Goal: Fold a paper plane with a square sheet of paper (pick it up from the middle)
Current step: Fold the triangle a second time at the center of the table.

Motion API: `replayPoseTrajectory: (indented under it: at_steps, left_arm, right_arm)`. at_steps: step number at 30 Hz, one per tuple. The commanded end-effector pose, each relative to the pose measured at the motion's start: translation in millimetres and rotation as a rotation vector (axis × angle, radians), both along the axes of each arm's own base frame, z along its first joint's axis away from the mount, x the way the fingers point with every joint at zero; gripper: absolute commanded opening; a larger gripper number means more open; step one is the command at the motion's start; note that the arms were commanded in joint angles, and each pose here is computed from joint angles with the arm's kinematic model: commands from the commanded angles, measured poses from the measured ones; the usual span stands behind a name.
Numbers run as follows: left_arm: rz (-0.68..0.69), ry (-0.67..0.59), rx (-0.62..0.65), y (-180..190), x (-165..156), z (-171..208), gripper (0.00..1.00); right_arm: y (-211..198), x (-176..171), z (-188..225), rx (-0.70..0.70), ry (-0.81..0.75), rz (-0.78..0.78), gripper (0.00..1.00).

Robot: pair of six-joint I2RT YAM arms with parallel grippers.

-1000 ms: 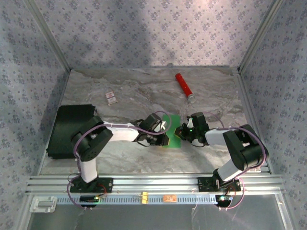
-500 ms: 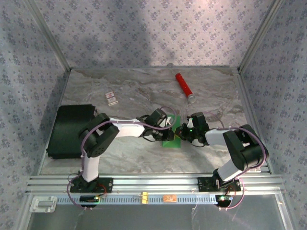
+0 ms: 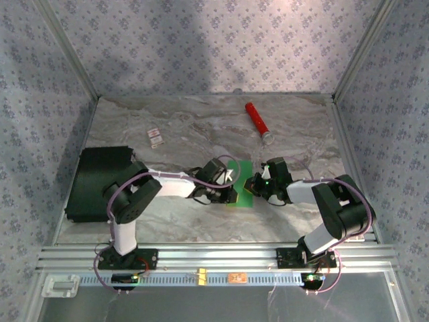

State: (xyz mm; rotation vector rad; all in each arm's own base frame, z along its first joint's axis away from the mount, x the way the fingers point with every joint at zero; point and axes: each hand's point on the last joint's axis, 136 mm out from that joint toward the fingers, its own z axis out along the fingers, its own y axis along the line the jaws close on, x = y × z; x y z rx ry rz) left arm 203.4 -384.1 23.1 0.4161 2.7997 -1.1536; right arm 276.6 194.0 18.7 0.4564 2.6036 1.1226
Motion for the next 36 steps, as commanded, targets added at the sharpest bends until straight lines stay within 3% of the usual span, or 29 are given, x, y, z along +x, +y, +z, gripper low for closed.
replayPoseTrajectory:
  at_steps: [1, 9, 15, 23, 36]
  left_arm:
    - [-0.022, 0.040, 0.072, 22, -19, -9, 0.13]
    - [-0.036, 0.014, 0.153, 50, -31, -16, 0.12]
    - [0.006, -0.060, 0.035, 38, -19, 22, 0.12]
    - [0.122, -0.040, -0.120, 21, 19, 47, 0.10]
    - [0.040, -0.021, -0.076, 0, 20, 30, 0.10]
  right_arm:
    - [-22, -19, -30, -0.105, 0.112, -0.052, 0.01]
    - [-20, -18, -28, -0.099, 0.111, -0.049, 0.01]
    - [-18, -14, -23, -0.088, 0.098, -0.046, 0.01]
    - [-17, -13, -21, -0.086, 0.096, -0.045, 0.01]
    - [-16, -12, -19, -0.082, 0.090, -0.039, 0.02]
